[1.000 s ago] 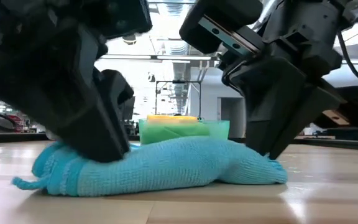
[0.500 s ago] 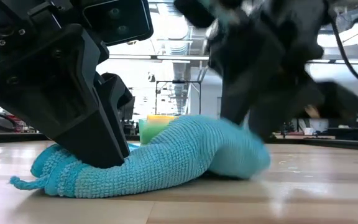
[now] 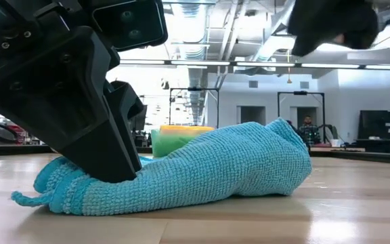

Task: Roll microfiber towels into tight, uniform cylinder then place into a basket
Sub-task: Roll the blue towel

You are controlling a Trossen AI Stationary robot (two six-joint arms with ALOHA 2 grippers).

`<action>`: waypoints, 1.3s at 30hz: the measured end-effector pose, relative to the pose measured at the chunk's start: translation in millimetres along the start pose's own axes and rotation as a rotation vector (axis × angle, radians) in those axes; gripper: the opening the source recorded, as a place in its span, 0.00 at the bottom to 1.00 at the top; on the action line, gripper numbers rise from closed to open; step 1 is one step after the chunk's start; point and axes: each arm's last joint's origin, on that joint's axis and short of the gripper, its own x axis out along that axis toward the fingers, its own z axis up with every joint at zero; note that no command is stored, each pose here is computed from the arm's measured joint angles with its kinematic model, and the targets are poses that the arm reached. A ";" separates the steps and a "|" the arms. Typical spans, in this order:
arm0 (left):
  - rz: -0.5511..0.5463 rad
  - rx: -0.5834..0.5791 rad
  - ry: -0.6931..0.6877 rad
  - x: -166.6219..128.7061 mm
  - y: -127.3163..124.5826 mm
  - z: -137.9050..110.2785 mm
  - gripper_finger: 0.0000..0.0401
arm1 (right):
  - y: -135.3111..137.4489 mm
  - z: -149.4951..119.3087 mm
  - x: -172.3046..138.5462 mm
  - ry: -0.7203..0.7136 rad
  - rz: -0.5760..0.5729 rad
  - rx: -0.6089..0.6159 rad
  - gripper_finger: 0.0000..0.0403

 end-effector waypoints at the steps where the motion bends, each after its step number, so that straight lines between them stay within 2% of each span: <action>1: 0.000 -0.008 -0.001 0.1 0.0 0.0 0.24 | 0.4 -0.5 -1.1 -0.001 0.003 -0.071 0.34; 6: 0.000 -0.048 0.002 0.9 2.7 1.7 0.24 | 2.8 -2.2 3.7 0.002 0.017 -0.473 0.36; 14: -0.010 -0.089 0.017 1.3 4.2 1.8 0.24 | 12.1 -18.2 27.3 0.059 0.093 -0.963 0.50; 17: -0.018 -0.104 0.030 1.4 4.4 1.3 0.24 | 16.7 -24.7 34.7 0.050 0.113 -1.075 0.54; 21: -0.025 -0.116 0.034 1.4 4.3 1.3 0.24 | 20.0 -29.1 45.8 0.029 0.115 -1.166 0.56; 27: -0.030 -0.125 0.038 1.6 4.8 1.7 0.24 | 11.8 -29.8 74.6 0.054 0.033 -1.225 0.55; 33: -0.038 -0.126 0.044 1.6 4.8 1.7 0.24 | 1.3 -27.9 97.4 0.096 -0.017 -1.199 0.52; 39: -0.049 -0.131 0.050 1.6 4.3 1.6 0.24 | 0.1 -27.6 104.1 0.114 0.022 -1.167 0.49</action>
